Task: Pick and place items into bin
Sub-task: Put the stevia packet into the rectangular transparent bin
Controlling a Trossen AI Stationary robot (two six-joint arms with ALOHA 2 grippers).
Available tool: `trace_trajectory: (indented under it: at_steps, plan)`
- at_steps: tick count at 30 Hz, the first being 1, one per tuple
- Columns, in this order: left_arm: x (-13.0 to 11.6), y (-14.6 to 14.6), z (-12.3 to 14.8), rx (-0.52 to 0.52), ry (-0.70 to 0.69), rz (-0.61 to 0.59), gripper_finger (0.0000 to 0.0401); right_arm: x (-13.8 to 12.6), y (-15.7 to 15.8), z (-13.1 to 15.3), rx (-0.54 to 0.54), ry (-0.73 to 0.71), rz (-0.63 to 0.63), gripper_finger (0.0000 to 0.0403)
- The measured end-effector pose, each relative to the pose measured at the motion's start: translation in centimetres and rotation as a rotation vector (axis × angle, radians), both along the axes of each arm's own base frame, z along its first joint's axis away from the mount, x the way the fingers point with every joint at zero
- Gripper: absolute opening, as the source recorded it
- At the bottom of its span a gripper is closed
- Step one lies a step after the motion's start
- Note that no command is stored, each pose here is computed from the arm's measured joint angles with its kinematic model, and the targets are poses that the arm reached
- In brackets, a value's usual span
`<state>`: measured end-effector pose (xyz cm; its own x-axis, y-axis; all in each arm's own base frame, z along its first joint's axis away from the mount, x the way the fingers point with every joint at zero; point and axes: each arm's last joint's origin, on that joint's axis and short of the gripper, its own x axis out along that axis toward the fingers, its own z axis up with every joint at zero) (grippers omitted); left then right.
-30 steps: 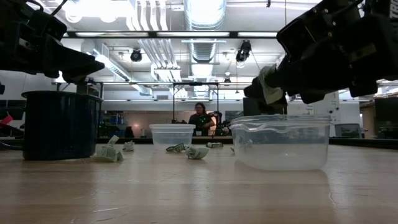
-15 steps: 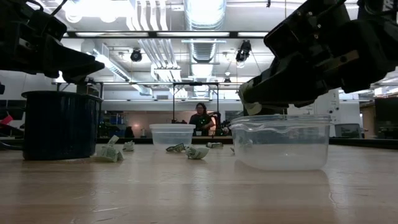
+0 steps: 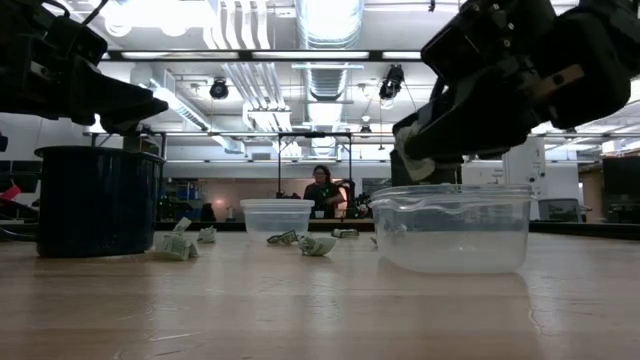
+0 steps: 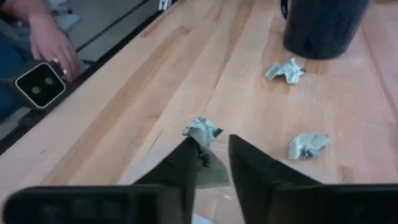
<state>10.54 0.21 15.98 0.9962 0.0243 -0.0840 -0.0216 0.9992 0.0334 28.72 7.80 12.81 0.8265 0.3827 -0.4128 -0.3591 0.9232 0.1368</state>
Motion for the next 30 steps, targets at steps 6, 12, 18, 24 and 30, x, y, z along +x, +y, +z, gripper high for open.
trace_trajectory:
  at_steps: [6,12,18,24,30]
  plan:
    - [0.0,0.0,0.0,0.0,-0.001,0.0,0.0162,0.6,0.1,0.7,-0.013,0.06,-0.002,0.0184]
    - [0.0,0.0,0.0,0.0,0.003,0.0,0.0162,0.7,0.2,2.5,-0.004,0.011,-0.001,0.0247]
    - [0.0,0.0,0.0,0.0,0.004,0.0,0.0162,-0.6,0.3,2.6,-0.007,0.002,0.016,0.0263]
    - [0.0,0.0,0.0,0.0,0.006,-0.001,0.0162,-1.6,0.2,1.8,0.001,-0.023,0.013,0.0255]
    - [0.0,0.0,-0.1,0.0,0.007,0.0,0.0162,-1.9,0.0,1.6,-0.031,-0.062,0.028,0.0249]
